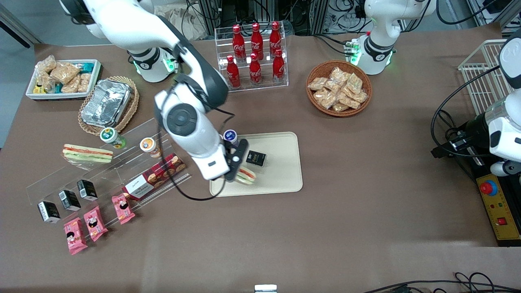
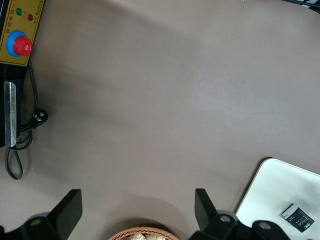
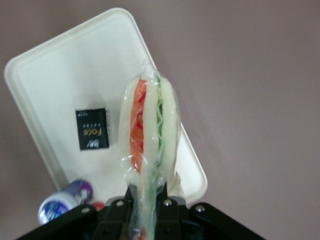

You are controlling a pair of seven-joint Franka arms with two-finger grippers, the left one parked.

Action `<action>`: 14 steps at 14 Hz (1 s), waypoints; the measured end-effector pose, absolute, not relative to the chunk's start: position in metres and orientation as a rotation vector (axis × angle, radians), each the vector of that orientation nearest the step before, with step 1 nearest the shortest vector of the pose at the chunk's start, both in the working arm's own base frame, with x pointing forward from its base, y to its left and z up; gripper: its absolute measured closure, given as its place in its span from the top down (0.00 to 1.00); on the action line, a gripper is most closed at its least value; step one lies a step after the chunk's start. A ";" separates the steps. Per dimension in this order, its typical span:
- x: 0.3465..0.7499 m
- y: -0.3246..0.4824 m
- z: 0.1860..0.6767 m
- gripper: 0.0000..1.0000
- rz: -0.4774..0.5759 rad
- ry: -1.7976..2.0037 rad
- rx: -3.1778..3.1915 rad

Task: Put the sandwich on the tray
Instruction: 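Carry the held sandwich over the white tray, then lower the sandwich onto the tray and open the right gripper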

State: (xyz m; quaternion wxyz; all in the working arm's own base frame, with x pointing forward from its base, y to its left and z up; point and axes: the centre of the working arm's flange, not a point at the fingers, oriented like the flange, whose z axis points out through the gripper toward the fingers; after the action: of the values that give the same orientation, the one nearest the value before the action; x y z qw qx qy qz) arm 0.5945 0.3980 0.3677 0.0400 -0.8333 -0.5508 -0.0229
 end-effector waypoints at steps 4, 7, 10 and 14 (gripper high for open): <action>0.589 0.417 0.290 0.18 -0.125 -1.709 -2.543; 0.585 0.418 0.266 0.22 -0.128 -1.712 -2.544; 0.586 0.417 0.265 0.37 -0.128 -1.665 -2.575; 0.588 0.415 0.270 0.74 -0.136 -1.571 -2.631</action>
State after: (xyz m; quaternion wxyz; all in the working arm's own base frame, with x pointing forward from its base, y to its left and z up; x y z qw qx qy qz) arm 0.5882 0.4152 0.2698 0.0370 -0.8571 -0.5119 -0.0443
